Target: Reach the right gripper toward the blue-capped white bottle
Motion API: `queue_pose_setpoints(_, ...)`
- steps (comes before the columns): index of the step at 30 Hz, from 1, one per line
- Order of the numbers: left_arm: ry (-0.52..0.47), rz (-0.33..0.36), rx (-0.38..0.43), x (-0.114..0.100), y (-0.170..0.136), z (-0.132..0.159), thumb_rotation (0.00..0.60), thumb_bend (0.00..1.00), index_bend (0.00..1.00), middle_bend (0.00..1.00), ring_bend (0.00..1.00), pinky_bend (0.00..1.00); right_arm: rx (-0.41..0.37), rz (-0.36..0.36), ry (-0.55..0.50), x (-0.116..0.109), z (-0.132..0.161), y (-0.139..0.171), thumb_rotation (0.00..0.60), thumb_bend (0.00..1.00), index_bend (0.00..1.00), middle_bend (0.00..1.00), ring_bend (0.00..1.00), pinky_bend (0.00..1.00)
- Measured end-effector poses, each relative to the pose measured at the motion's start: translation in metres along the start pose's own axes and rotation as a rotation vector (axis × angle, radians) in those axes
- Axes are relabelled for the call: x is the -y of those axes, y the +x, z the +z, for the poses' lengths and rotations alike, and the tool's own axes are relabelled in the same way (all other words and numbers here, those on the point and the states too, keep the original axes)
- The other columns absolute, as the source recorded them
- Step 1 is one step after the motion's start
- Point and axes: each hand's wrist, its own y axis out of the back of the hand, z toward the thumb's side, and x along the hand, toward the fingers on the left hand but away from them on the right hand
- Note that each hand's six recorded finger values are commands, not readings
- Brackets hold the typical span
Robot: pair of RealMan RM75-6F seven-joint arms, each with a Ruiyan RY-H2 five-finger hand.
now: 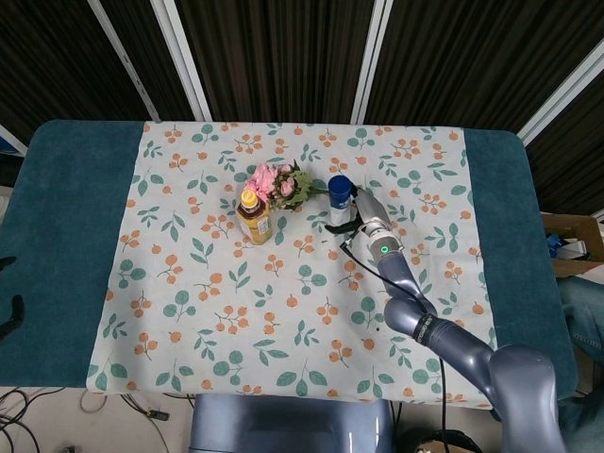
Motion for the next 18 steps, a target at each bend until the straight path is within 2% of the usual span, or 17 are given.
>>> queue_pose_setpoints(3, -0.003, -0.001, 0.000, -0.0002, 0.0001, -0.0001, 0.600, 0.51, 0.19, 0.03, 0.04, 0.00, 0.006, -0.008, 0.007, 0.0023, -0.0012, -0.0019, 0.600, 0.32, 0.29, 0.34, 0.27, 0.37)
queue_pose_setpoints(7, -0.007, -0.003, -0.001, -0.0002, 0.0003, 0.0000, 0.600, 0.51, 0.19, 0.03, 0.04, 0.00, 0.014, -0.027, 0.007, 0.0031, -0.0028, -0.0043, 0.600, 0.44, 0.44, 0.47, 0.40, 0.55)
queue_pose_setpoints(9, -0.008, -0.003, -0.001, -0.0005, 0.0004, -0.0002, 0.600, 0.51, 0.19, 0.03, 0.04, 0.00, 0.018, -0.039, -0.001, 0.0022, -0.0027, -0.0056, 0.600, 0.48, 0.49, 0.50, 0.44, 0.59)
queue_pose_setpoints(18, -0.009, -0.005, -0.006, -0.0006, 0.0001, -0.0007, 0.600, 0.51, 0.19, 0.03, 0.04, 0.00, 0.002, -0.042, -0.042, -0.0054, 0.0036, -0.0042, 0.600, 0.52, 0.54, 0.51, 0.46, 0.63)
